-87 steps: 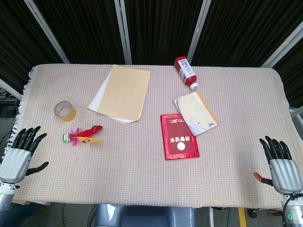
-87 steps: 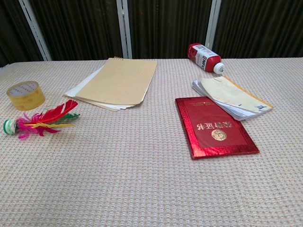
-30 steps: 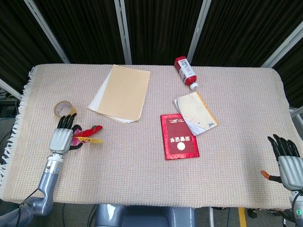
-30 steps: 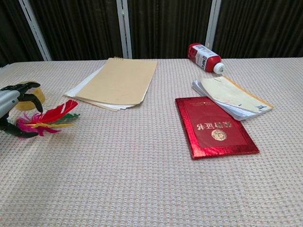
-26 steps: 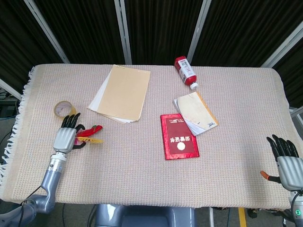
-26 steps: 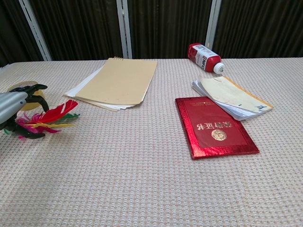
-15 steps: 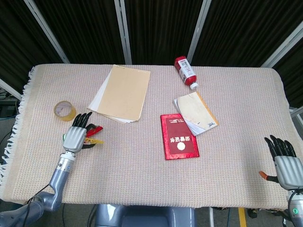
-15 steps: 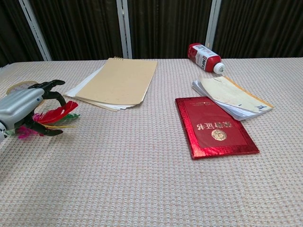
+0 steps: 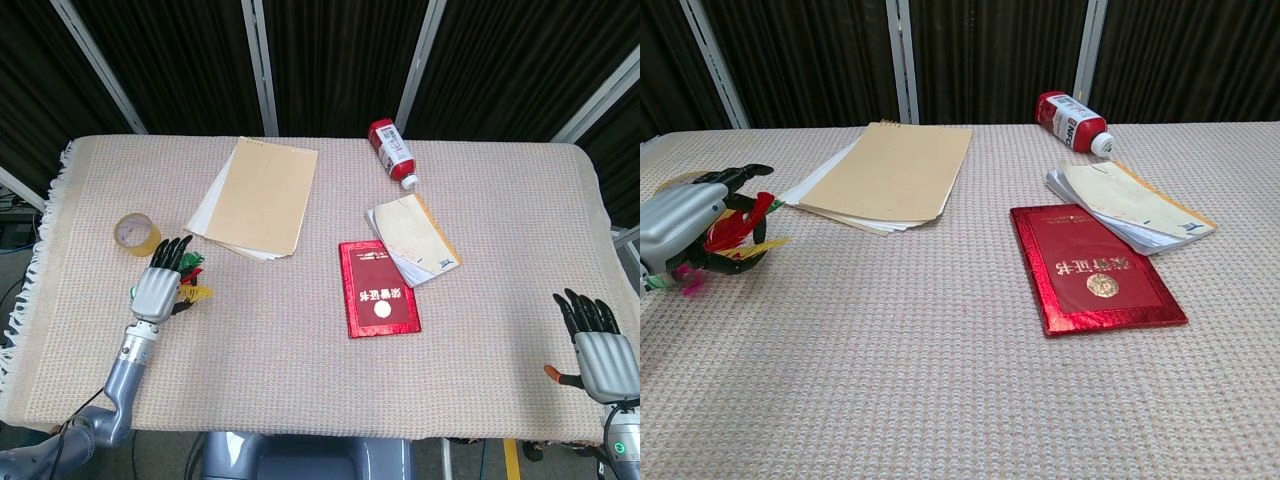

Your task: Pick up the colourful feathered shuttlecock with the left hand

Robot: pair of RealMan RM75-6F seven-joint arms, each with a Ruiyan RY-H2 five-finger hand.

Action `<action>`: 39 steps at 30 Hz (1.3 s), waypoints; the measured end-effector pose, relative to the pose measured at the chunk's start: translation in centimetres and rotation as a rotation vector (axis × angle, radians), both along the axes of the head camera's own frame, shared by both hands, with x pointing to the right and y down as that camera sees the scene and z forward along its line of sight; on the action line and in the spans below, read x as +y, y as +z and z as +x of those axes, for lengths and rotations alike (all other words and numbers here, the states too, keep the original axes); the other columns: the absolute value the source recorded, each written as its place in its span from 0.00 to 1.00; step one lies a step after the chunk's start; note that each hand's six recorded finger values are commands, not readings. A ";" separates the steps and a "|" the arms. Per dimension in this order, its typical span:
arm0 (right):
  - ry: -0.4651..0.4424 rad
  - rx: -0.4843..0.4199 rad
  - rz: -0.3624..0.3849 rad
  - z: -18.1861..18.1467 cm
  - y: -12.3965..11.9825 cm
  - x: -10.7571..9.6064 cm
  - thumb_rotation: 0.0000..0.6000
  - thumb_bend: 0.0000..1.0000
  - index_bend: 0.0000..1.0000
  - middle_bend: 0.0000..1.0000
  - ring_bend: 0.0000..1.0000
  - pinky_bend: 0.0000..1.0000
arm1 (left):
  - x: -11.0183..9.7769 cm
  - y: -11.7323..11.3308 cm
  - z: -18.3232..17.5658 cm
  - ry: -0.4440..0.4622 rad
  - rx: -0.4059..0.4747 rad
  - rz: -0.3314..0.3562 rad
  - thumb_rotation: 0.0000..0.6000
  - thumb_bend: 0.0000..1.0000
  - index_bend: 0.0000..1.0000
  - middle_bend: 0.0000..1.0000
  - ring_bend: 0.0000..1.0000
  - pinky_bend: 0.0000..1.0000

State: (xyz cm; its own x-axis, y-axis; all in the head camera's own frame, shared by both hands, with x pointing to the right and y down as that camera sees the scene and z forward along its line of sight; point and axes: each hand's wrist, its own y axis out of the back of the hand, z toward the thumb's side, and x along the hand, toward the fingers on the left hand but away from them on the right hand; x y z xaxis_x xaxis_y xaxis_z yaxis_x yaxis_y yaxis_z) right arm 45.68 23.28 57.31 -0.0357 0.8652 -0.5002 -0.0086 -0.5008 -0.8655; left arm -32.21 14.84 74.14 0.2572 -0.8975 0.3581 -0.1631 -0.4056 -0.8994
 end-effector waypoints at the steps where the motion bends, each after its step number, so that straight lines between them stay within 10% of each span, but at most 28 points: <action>1: 0.002 0.002 0.000 0.0 0.0 0.0 1.00 0.01 0.00 0.00 0.00 0.00 | 0.0 -0.2 -0.1 0.004 0.002 0.005 1.00 0.45 0.69 0.07 0.00 0.00; 18: -0.013 0.012 -0.007 -0.9 0.3 0.3 1.00 0.01 0.00 0.00 0.00 0.00 | 4.5 -10.0 -7.1 0.053 0.150 0.194 1.00 0.33 0.55 0.05 0.00 0.00; 39: -0.012 0.041 -0.011 -1.5 0.9 0.4 1.00 0.02 0.00 0.00 0.00 0.00 | 7.2 -13.1 -14.0 -0.039 0.260 0.226 1.00 0.24 0.32 0.01 0.00 0.00</action>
State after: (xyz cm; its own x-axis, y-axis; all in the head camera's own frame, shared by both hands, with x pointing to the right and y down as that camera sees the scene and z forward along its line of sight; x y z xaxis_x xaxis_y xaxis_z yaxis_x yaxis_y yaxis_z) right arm 44.18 23.69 58.17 -0.0461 0.8600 -0.5082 -0.0496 -0.5101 -0.8587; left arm -46.17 22.07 60.99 0.2773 -0.9577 0.0764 -0.4100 -0.1899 -0.8921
